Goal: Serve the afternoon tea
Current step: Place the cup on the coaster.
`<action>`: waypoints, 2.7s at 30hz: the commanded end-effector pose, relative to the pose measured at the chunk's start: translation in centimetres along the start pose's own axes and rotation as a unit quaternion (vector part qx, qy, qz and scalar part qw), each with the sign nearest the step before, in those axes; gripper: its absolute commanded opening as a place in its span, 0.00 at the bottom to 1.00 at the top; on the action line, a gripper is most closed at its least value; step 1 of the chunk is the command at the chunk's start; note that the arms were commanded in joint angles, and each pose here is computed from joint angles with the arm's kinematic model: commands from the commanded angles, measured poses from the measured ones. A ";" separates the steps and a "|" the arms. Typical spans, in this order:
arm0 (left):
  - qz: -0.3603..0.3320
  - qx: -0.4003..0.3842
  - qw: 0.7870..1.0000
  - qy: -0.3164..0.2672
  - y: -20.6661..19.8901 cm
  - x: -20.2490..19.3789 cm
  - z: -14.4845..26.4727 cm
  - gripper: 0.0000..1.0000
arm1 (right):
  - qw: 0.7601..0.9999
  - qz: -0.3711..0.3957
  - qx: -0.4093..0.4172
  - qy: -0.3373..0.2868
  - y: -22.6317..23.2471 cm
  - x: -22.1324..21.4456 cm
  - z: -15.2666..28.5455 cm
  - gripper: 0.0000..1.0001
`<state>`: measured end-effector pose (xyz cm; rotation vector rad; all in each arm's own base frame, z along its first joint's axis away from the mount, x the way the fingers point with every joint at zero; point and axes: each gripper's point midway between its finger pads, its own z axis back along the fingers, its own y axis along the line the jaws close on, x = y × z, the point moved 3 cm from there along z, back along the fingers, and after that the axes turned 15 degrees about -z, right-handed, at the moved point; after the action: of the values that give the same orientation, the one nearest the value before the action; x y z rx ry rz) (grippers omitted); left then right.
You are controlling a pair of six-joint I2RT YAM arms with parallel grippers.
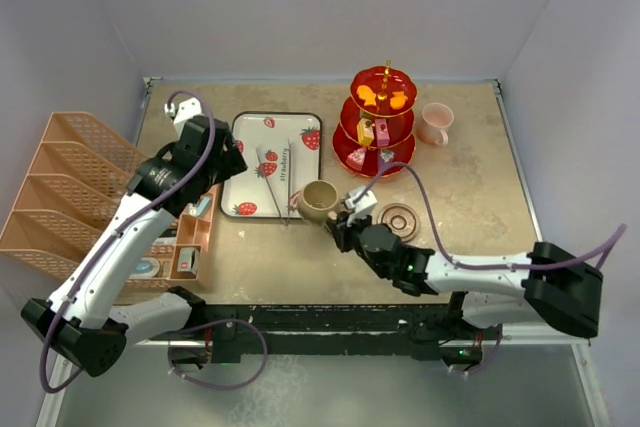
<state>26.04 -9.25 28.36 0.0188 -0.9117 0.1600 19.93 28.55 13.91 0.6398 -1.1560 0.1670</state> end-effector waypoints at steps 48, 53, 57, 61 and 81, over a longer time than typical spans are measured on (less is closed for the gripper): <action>-0.058 0.166 0.977 -0.117 8.5 -4.5 -1.4 0.76 | 0.996 -0.019 -0.059 -0.070 -5.0 -0.8 2.1 0.02; -0.060 0.167 0.977 -0.116 8.5 -4.5 -1.4 0.76 | 0.995 -0.016 -0.063 -0.070 -5.0 -0.8 2.0 0.06; -0.062 0.168 0.977 -0.114 8.5 -4.6 -1.5 0.76 | 0.995 -0.016 -0.071 -0.067 -5.2 -0.9 2.0 0.18; -0.065 0.167 0.978 -0.111 8.4 -4.7 -1.7 0.76 | 0.995 -0.017 -0.077 -0.064 -5.5 -0.8 2.4 0.25; -0.078 0.170 0.978 -0.092 8.1 -5.2 -2.4 0.76 | 0.993 -0.109 -0.047 -0.015 -3.5 -0.2 3.8 0.52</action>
<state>23.26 -1.58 21.43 0.4422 -1.0246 0.1468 18.67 22.37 11.50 0.5833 -1.1708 -0.0109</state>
